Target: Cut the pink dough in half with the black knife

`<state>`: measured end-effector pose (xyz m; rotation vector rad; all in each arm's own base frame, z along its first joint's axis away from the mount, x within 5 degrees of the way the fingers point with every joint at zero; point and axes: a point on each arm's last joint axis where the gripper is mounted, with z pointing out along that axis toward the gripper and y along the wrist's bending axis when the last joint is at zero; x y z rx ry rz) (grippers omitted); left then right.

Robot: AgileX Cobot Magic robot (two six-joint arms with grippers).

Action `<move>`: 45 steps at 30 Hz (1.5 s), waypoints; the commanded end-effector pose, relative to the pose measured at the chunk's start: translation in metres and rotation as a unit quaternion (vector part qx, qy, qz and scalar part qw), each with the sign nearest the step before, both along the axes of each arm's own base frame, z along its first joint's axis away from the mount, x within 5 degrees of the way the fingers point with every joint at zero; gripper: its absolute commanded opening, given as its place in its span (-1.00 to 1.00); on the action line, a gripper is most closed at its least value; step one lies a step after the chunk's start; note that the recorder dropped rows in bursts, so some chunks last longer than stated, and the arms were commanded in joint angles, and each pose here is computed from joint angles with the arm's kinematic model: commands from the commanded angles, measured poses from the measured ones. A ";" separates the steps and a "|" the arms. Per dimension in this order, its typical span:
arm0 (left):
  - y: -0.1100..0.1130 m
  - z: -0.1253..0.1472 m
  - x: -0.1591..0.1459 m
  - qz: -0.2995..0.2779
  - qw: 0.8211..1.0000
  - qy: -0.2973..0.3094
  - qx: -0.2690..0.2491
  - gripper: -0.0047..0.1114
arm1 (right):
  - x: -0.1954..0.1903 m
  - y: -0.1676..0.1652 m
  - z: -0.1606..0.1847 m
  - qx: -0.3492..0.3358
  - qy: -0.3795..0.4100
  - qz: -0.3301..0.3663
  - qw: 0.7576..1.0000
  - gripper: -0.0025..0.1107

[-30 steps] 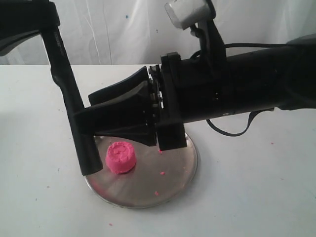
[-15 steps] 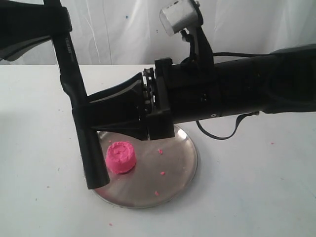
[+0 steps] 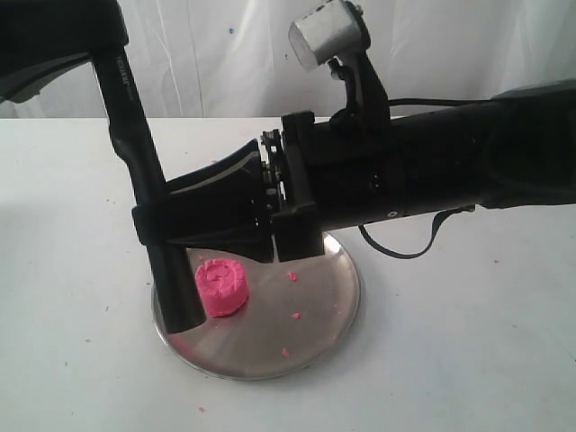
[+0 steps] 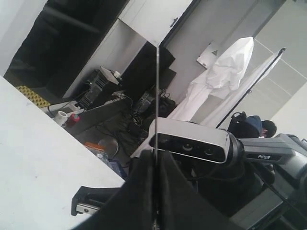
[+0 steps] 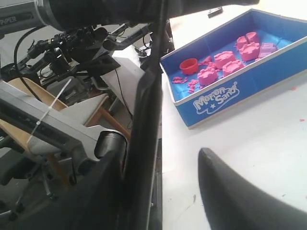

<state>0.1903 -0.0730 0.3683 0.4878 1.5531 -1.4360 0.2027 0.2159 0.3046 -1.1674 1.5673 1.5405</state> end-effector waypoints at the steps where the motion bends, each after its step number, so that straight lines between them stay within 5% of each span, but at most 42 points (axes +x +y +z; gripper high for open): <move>1: -0.003 0.007 -0.009 -0.046 0.998 -0.018 -0.025 -0.92 | -0.001 -0.001 -0.002 -0.008 0.008 0.008 1.000 -0.13; 11: -0.003 0.008 -0.009 -0.046 0.998 -0.020 -0.025 -0.92 | -0.002 -0.002 -0.005 -0.025 0.010 0.012 1.000 -0.30; 18: -0.003 0.008 -0.009 -0.046 0.998 -0.020 -0.025 -0.92 | 0.000 -0.001 -0.004 -0.017 0.015 0.002 1.000 -0.96; 26: -0.003 0.008 -0.009 -0.046 0.998 -0.020 -0.025 -0.89 | 0.001 0.000 0.003 -0.008 0.007 0.006 1.000 -0.96; 30: -0.003 0.008 -0.009 -0.046 0.998 -0.020 -0.025 -0.37 | 0.000 -0.001 0.007 -0.004 0.003 0.002 1.000 -0.96; 35: -0.003 0.008 -0.009 -0.047 0.998 -0.015 -0.027 -0.16 | 0.004 0.000 0.011 0.017 0.018 -0.025 0.999 -0.96; 45: -0.004 -0.003 -0.010 -0.051 0.998 0.004 0.033 -0.13 | 0.003 -0.029 0.054 -0.006 -0.042 -0.234 0.971 -0.96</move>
